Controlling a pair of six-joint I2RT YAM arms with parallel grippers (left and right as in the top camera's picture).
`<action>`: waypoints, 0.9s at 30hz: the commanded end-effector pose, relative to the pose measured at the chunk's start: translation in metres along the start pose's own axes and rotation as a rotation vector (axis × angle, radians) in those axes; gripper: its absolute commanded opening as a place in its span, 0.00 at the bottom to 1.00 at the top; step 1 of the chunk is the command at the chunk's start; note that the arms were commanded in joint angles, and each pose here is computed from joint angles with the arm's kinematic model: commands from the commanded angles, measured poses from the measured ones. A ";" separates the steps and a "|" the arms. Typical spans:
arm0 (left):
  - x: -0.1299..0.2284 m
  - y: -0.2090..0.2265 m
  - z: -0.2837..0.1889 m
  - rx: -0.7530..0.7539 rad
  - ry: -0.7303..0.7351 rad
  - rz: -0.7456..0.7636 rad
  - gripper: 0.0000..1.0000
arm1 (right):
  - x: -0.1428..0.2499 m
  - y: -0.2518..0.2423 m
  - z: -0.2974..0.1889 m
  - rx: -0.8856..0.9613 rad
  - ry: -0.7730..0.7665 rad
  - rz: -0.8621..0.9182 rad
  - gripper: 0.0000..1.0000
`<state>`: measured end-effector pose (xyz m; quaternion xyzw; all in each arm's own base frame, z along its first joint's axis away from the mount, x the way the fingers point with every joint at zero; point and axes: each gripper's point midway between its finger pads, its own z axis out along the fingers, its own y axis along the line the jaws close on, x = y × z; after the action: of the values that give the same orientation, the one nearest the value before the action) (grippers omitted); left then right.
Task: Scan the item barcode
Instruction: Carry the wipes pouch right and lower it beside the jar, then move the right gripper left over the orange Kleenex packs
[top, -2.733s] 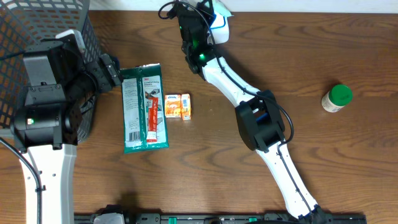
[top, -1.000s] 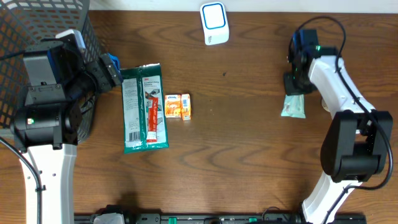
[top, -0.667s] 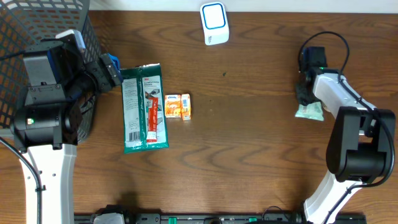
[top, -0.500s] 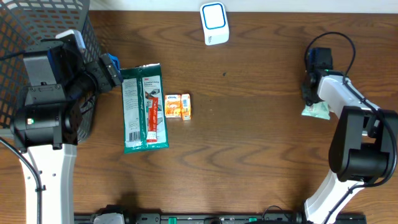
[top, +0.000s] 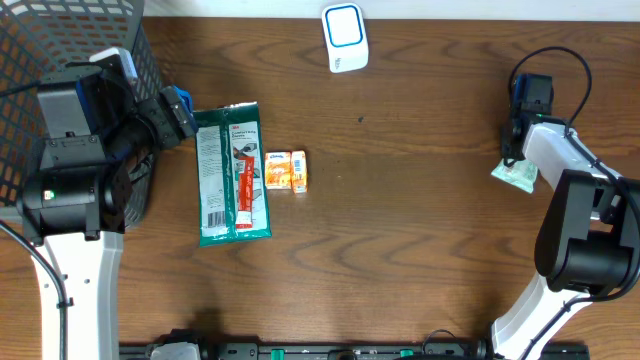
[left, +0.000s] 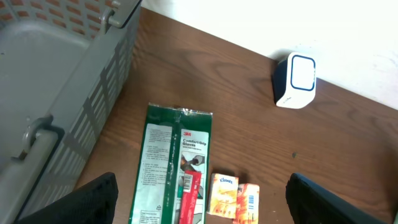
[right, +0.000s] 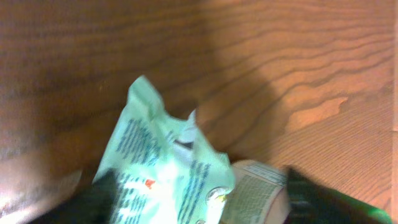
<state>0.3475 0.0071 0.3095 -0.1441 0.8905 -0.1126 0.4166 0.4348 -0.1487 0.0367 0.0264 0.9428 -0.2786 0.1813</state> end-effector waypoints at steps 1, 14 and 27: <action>-0.002 0.000 -0.002 0.004 -0.006 0.010 0.87 | -0.006 -0.009 -0.003 0.026 -0.025 0.020 0.99; -0.002 0.000 -0.002 0.004 -0.006 0.010 0.87 | -0.076 0.036 -0.086 -0.274 -0.290 0.038 0.93; -0.002 0.000 -0.002 0.004 -0.006 0.010 0.87 | -0.059 0.213 -0.233 -1.137 -0.150 0.189 0.73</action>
<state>0.3475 0.0071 0.3095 -0.1440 0.8905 -0.1128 0.4166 0.4632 0.1093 0.1235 -0.0268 0.9301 0.2085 0.3013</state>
